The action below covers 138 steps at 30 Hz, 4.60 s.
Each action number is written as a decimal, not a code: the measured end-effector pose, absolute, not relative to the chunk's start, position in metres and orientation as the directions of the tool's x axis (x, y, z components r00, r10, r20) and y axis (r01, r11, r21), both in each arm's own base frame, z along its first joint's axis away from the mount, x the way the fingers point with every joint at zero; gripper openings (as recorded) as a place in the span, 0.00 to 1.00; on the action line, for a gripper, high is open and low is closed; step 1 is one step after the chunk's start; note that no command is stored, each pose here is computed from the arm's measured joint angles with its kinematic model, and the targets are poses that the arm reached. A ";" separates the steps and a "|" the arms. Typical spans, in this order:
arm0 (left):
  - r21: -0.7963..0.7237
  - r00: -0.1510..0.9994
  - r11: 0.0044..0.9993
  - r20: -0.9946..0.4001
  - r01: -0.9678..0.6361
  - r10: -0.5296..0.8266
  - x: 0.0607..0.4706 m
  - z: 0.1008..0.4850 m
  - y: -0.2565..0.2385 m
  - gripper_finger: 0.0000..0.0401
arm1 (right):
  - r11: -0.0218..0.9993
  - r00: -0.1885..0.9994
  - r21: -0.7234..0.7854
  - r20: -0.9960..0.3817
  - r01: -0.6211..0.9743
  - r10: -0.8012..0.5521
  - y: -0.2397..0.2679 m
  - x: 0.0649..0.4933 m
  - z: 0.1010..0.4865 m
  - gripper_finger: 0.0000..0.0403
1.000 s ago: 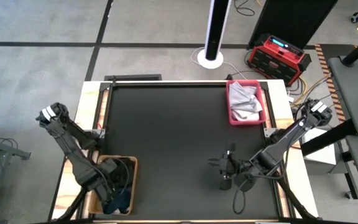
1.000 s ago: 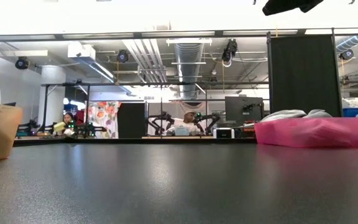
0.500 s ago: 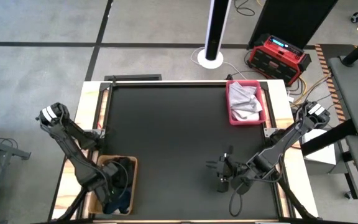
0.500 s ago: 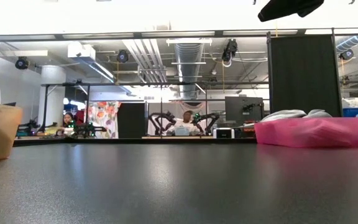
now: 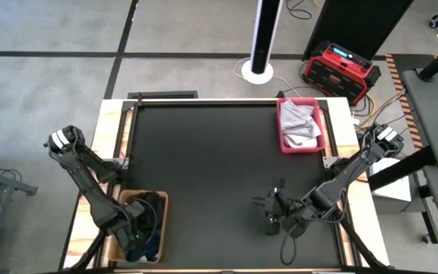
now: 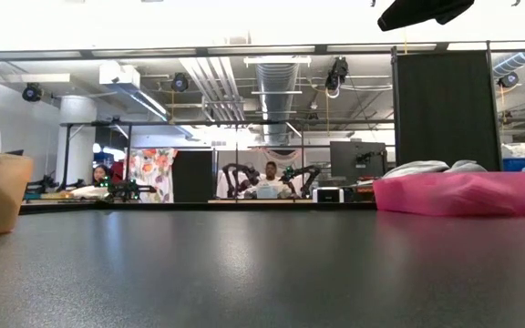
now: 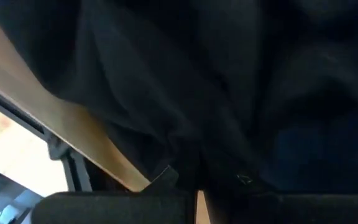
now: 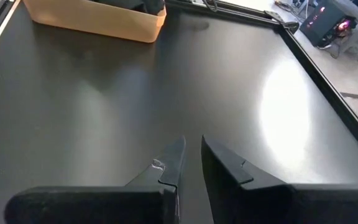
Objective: Sort towels by color in basket
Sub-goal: Put the black kitchen towel into the orange bin, then return to Home Position
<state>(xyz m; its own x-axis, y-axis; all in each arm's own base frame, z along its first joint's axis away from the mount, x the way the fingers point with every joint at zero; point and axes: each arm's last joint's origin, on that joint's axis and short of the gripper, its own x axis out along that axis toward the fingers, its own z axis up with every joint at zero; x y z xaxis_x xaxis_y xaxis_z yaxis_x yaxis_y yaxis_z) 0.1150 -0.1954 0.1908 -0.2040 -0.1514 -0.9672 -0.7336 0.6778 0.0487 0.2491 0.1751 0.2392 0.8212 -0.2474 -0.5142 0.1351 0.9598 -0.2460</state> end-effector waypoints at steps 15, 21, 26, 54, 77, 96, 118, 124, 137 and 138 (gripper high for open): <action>0.110 -0.219 0.642 -0.971 -0.759 -0.093 0.119 0.263 -0.201 0.00 | 0.956 0.821 -0.269 -0.515 0.119 -0.247 0.175 0.249 0.239 0.09; 0.158 -0.221 0.604 -0.975 -0.781 -0.030 0.116 0.290 -0.196 0.00 | 0.954 0.819 -0.275 -0.517 0.116 -0.248 0.175 0.249 0.239 0.08; 0.016 0.111 0.709 -0.985 -0.705 0.133 0.126 0.304 -0.192 0.00 | 0.951 0.819 -0.291 -0.518 0.103 -0.247 0.175 0.248 0.239 0.07; 0.339 0.861 0.923 -0.508 0.181 0.018 0.278 0.278 -0.128 0.00 | 0.903 0.942 -0.415 -0.335 -0.115 -0.034 0.112 0.257 0.248 0.02; 0.240 0.993 0.970 -0.108 -0.021 0.048 0.177 0.274 -0.016 0.00 | 0.913 0.997 -0.404 0.025 -0.053 0.069 0.033 0.176 0.257 0.02; 0.186 0.998 0.981 -0.018 -0.052 0.056 0.115 0.255 -0.009 0.00 | 0.927 0.991 -0.374 0.114 -0.028 0.075 0.024 0.135 0.237 0.02; 0.140 0.983 0.980 0.138 -0.143 0.123 0.088 0.203 -0.003 0.00 | 0.954 0.946 -0.279 0.323 0.112 -0.017 0.013 0.092 0.225 0.02; 0.145 0.986 0.979 0.104 -0.141 0.126 0.091 0.193 -0.003 0.00 | 0.960 0.938 -0.255 0.347 0.116 -0.021 0.012 0.087 0.210 0.02; 0.140 0.990 0.981 0.070 -0.134 0.125 0.096 0.175 -0.003 0.00 | 0.955 0.971 -0.291 0.237 0.054 0.018 0.014 0.095 0.190 0.02; 0.139 0.990 0.982 0.070 -0.131 0.122 0.096 0.175 -0.003 0.00 | 0.953 0.971 -0.299 0.237 0.056 0.017 0.014 0.095 0.190 0.02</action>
